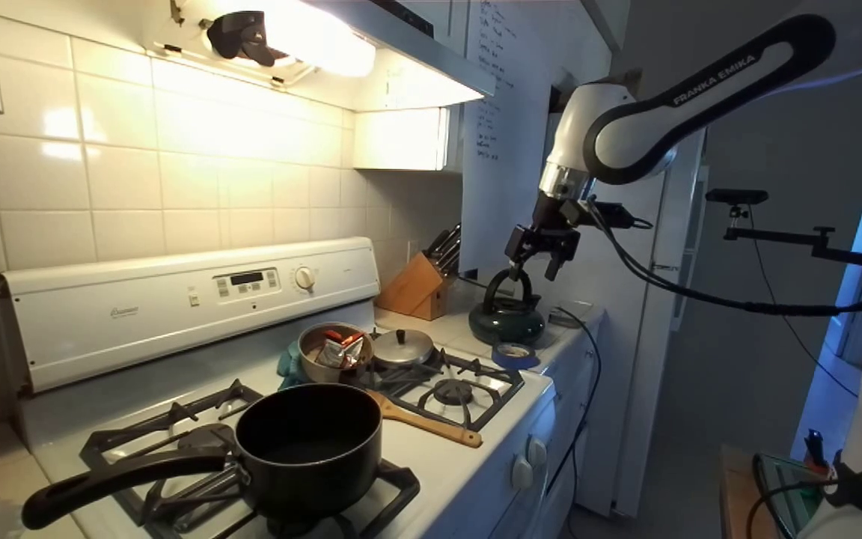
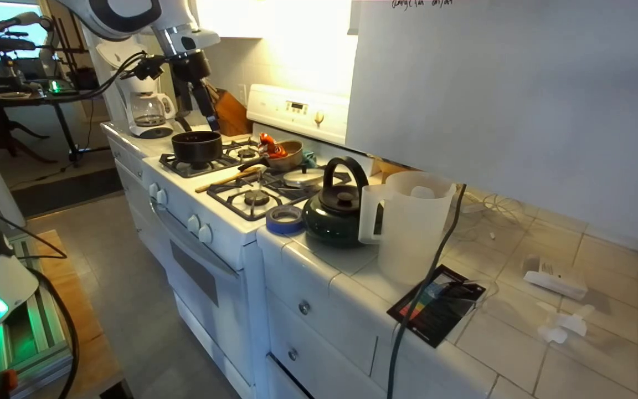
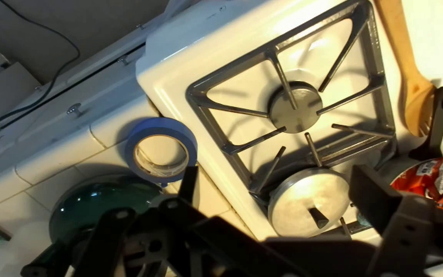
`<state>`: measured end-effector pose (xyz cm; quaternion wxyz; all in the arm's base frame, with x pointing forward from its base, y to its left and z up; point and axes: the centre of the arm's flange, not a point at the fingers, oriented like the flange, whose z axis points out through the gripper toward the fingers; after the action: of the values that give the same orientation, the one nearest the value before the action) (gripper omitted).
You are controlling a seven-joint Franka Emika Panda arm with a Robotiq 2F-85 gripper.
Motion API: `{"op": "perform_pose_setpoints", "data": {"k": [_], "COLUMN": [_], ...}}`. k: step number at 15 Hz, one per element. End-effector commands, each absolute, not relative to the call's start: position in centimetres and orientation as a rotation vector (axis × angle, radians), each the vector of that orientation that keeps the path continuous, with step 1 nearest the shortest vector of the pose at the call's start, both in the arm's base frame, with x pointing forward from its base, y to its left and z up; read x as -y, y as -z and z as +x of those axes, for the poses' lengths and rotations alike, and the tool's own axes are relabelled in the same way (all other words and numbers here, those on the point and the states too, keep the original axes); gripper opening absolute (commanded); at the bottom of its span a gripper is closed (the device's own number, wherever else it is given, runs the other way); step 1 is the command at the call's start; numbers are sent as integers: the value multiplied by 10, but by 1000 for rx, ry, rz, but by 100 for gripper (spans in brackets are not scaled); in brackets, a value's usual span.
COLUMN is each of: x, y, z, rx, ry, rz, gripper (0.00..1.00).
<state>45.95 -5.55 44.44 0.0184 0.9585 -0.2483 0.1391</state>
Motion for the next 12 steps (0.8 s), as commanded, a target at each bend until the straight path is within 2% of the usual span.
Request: {"op": "perform_pose_setpoints", "data": {"k": [1, 5, 12], "x": [53, 54, -3], "y": [-442, -439, -398], "z": [465, 472, 545], "rx": [766, 768, 1396], "ry": [-425, -412, -329], "rz": [2979, 2980, 2921], "gripper": [100, 100, 100]}}
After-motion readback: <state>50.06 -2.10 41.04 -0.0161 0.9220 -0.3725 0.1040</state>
